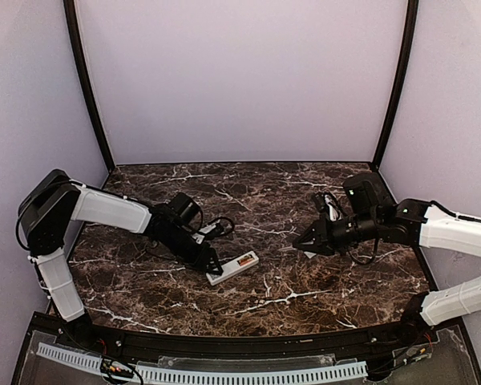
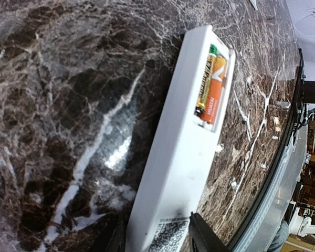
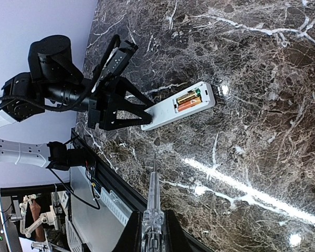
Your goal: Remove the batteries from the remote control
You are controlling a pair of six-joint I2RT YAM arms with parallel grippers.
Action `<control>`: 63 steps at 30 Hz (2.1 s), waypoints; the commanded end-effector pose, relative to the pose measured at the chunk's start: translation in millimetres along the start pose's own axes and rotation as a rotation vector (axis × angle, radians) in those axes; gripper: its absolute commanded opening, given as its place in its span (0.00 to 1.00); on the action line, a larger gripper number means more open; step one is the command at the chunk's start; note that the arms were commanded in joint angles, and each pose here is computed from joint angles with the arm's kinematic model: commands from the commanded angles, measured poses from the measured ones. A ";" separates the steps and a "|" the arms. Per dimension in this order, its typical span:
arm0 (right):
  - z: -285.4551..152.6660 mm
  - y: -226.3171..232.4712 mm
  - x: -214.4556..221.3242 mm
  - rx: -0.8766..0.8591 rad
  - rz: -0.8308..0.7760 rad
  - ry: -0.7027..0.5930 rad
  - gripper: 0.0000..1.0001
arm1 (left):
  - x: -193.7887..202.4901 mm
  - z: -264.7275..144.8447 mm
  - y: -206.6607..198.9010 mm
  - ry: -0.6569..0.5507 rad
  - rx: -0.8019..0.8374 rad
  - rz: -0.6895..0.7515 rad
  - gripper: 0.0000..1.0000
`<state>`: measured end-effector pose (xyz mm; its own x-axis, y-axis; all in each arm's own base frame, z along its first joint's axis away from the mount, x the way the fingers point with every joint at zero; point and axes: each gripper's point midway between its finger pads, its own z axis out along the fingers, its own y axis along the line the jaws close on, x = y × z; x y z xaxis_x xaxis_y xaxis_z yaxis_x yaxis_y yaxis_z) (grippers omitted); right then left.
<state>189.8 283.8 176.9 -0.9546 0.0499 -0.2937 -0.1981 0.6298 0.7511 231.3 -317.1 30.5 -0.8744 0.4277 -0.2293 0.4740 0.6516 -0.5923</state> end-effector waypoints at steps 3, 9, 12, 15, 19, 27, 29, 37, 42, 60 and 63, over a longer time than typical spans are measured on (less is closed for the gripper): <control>-0.4 -2.1 -3.3 0.008 -0.008 -0.015 0.00 | 18.8 4.4 -26.3 0.029 0.074 0.010 0.41; -2.5 -1.7 -2.4 0.005 -0.008 -0.017 0.00 | 24.6 14.7 -50.1 0.046 0.092 0.045 0.41; -4.4 -3.0 -1.8 0.008 -0.008 -0.024 0.00 | 23.5 21.2 -61.5 0.041 0.114 0.050 0.41; -6.4 -4.6 -1.0 0.011 -0.004 -0.029 0.00 | 20.4 29.9 -69.2 0.038 0.133 0.045 0.41; -9.2 -6.1 0.3 0.017 -0.005 -0.034 0.00 | 13.4 43.1 -80.1 0.030 0.168 0.040 0.40; -16.8 -8.8 1.9 0.031 -0.006 -0.047 0.00 | -11.3 61.1 -93.5 -0.020 0.224 0.028 0.37; -17.4 -9.9 2.1 0.037 -0.007 -0.048 0.00 | -18.7 63.0 -96.7 -0.039 0.244 0.014 0.37; -17.9 -15.6 2.0 0.057 -0.005 -0.048 0.00 | -46.0 65.8 -112.7 -0.124 0.332 -0.055 0.36; -17.7 -17.0 2.2 0.066 -0.005 -0.044 0.00 | -56.8 64.6 -122.8 -0.140 0.362 -0.059 0.36; -23.4 -24.7 0.3 0.102 -0.010 -0.058 0.00 | -39.1 -28.9 -81.8 -0.191 -0.127 0.359 0.42; -24.3 -24.3 0.7 0.101 -0.011 -0.059 0.00 | -32.3 -40.3 -63.7 -0.182 -0.248 0.489 0.45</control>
<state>184.4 254.1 168.9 -0.9470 0.0726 -0.3129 -0.1747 0.7010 0.6914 224.0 -396.1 129.0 -0.6862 0.4398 -0.5794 0.7238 0.4918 -0.4840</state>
